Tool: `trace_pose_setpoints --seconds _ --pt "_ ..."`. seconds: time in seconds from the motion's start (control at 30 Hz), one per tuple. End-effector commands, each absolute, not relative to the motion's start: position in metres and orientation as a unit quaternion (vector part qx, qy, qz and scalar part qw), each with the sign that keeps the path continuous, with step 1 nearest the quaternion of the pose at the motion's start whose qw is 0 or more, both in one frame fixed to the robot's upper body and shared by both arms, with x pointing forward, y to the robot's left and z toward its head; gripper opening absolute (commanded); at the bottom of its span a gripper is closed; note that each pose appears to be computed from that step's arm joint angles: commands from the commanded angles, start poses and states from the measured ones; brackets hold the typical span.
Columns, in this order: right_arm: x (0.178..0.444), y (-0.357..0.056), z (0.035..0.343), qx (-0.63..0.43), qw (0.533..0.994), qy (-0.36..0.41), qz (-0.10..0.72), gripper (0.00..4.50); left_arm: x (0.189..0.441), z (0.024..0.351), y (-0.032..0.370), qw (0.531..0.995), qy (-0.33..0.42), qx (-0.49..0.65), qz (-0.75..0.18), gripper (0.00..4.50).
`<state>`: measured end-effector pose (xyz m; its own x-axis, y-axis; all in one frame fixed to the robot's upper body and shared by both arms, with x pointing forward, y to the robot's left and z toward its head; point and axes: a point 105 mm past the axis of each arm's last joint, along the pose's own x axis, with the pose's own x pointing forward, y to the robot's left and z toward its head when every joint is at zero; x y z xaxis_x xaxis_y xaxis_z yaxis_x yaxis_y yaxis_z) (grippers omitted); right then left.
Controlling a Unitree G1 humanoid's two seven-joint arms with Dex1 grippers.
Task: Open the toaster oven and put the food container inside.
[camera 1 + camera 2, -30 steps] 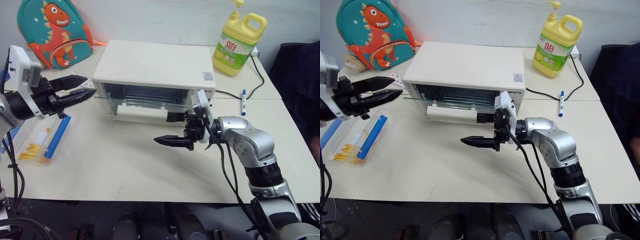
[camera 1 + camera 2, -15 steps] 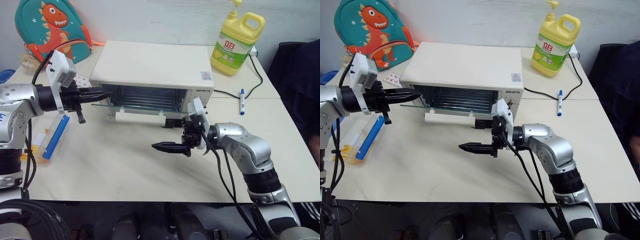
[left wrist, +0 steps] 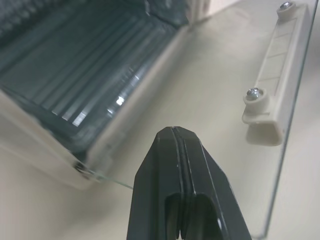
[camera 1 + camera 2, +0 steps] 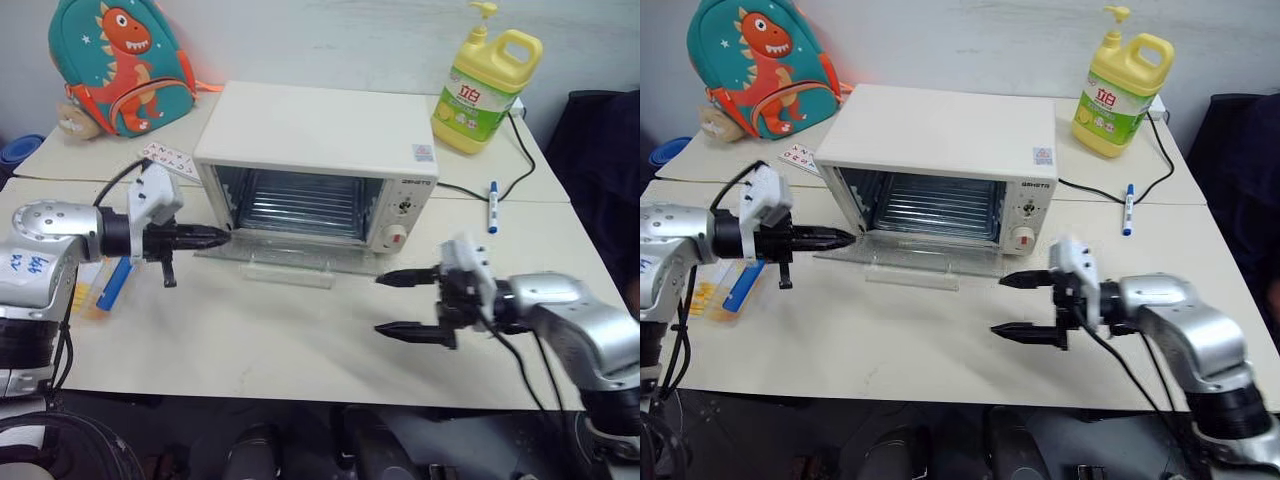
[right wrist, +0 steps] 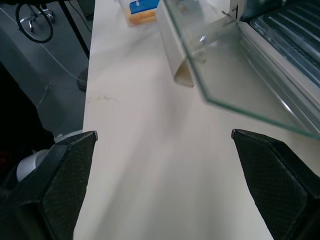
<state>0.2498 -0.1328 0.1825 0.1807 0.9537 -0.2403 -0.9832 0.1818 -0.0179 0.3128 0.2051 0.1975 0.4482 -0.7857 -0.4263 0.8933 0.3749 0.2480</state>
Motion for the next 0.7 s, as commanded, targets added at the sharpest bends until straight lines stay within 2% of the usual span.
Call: trace_pose_setpoints --seconds 0.03,0.23,0.4,0.5,0.6,0.7 --pt "0.236 -0.14 0.214 -0.082 0.751 0.054 0.653 4.5 0.302 0.192 0.208 0.814 0.124 0.252 -0.507 0.01" --pt "0.243 -0.137 0.261 -0.06 0.746 -0.007 0.664 4.5 0.272 0.148 0.224 0.834 0.177 0.245 -0.461 0.01" --pt "0.247 -0.117 0.263 -0.057 0.716 -0.009 0.696 4.5 0.262 0.136 0.234 0.879 0.178 0.223 -0.383 0.01" --pt "0.249 -0.106 0.26 -0.06 0.694 -0.005 0.717 4.5 0.25 0.141 0.243 0.911 0.164 0.188 -0.329 0.01" --pt "0.255 -0.098 0.26 -0.059 0.675 -0.005 0.735 4.5 0.219 0.15 0.25 0.938 0.151 0.123 -0.287 0.62" --pt "0.26 -0.091 0.26 -0.057 0.657 -0.002 0.751 4.5 0.19 0.155 0.268 0.965 0.139 0.069 -0.212 1.53"
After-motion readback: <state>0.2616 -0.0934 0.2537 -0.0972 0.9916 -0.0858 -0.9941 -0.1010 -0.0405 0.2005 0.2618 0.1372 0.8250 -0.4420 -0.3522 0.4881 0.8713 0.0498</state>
